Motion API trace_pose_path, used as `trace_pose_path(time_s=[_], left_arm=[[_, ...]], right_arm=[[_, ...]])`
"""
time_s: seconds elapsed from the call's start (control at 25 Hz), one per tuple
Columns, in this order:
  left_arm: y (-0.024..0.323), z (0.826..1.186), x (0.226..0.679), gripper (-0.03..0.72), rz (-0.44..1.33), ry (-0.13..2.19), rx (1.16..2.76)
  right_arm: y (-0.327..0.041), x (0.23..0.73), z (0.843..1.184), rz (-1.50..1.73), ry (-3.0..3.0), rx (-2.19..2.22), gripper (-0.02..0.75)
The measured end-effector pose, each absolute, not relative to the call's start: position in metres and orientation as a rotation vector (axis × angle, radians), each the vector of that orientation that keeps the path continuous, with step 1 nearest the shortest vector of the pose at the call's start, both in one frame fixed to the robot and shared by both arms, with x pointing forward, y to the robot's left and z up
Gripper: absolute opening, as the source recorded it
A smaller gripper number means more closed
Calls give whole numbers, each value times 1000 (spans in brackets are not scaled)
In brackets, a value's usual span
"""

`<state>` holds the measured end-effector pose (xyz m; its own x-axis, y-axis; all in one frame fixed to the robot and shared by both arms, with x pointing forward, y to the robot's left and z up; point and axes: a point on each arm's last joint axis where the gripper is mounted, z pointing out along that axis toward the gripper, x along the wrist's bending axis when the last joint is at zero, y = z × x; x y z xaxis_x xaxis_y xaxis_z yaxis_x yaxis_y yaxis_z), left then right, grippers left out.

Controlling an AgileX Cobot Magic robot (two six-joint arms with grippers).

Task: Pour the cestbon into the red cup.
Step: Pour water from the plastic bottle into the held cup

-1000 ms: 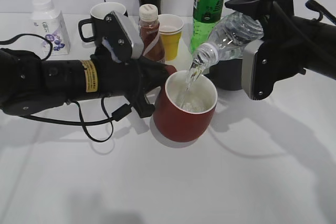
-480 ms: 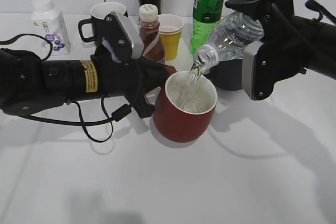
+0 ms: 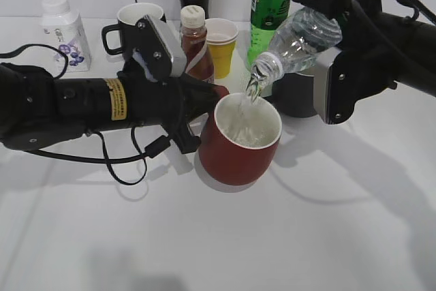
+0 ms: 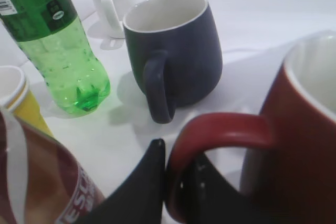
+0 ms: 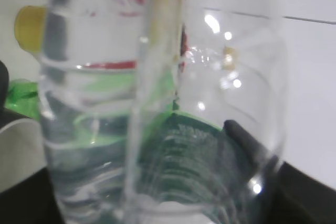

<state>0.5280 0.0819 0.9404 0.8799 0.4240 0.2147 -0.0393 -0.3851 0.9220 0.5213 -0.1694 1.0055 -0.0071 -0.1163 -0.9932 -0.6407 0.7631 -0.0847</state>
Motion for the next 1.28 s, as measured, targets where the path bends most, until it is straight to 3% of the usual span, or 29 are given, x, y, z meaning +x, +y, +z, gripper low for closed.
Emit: trace_pose_path(time_s=[0.8, 1.28], left_arm=[[83, 941, 530, 59, 515, 315, 1899], [85, 945, 535, 59, 528, 431, 1831]], right_arm=[[-173, 524, 1004, 445, 1589, -580, 477], [-173, 526, 1006, 626, 1660, -365, 477]])
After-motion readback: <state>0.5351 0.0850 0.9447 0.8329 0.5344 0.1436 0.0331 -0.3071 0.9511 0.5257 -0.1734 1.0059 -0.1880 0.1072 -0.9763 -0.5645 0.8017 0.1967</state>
